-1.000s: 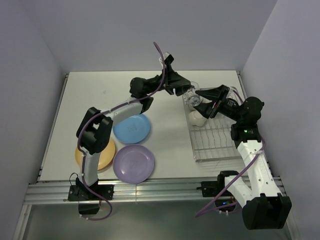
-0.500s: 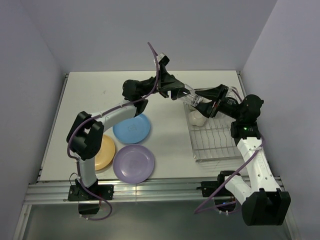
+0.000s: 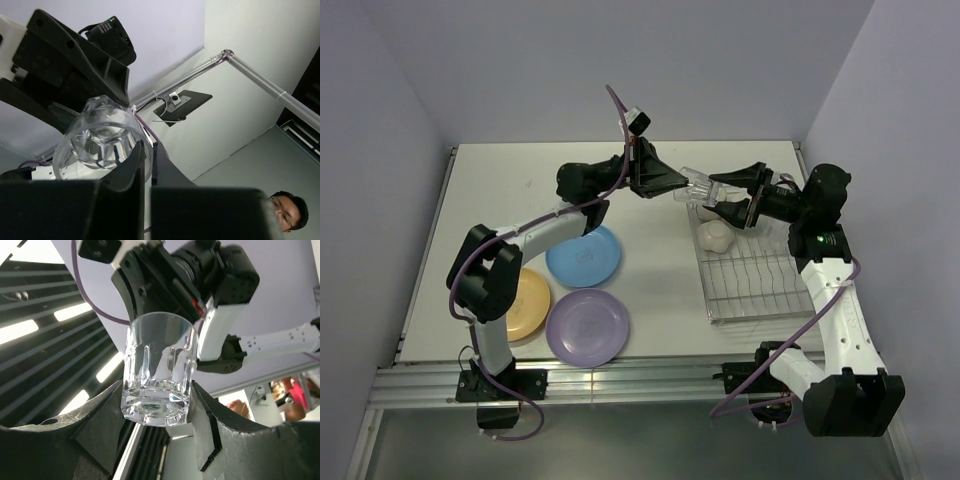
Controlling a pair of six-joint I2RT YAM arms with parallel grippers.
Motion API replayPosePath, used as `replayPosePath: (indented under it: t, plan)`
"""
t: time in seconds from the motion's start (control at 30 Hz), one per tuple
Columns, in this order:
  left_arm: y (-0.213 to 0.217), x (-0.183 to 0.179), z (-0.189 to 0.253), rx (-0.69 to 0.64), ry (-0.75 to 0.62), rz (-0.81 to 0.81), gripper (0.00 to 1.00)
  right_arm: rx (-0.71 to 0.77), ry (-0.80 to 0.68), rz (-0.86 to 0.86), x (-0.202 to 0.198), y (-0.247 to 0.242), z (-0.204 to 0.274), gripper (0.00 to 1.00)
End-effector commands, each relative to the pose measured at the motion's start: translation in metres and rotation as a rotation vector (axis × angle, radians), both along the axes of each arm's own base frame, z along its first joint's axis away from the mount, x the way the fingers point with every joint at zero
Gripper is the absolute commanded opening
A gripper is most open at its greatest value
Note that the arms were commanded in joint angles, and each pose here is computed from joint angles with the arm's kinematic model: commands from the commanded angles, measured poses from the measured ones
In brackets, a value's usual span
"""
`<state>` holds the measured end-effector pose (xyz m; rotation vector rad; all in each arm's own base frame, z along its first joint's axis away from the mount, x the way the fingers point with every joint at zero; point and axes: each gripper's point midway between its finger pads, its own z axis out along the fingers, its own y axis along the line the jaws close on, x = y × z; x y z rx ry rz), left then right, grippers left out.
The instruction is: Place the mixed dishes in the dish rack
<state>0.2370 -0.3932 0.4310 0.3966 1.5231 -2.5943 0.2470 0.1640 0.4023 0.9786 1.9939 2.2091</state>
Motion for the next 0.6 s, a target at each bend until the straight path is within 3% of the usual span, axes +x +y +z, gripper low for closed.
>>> replayPosePath:
  t: [0.0,0.4,0.57]
  plan:
    - [0.014,-0.054,-0.004,0.022,-0.098,-0.197,0.0,0.054,0.029,-0.044,-0.003,-0.002,0.044,0.0]
    - [-0.006,-0.037,-0.033,0.195,-0.001,-0.17,0.0,-0.326,-0.152,-0.058,0.009,-0.001,0.012,0.06]
    - [-0.005,-0.039,-0.04,0.204,0.027,-0.19,0.0,-0.477,-0.227,-0.075,0.021,-0.004,0.003,0.0]
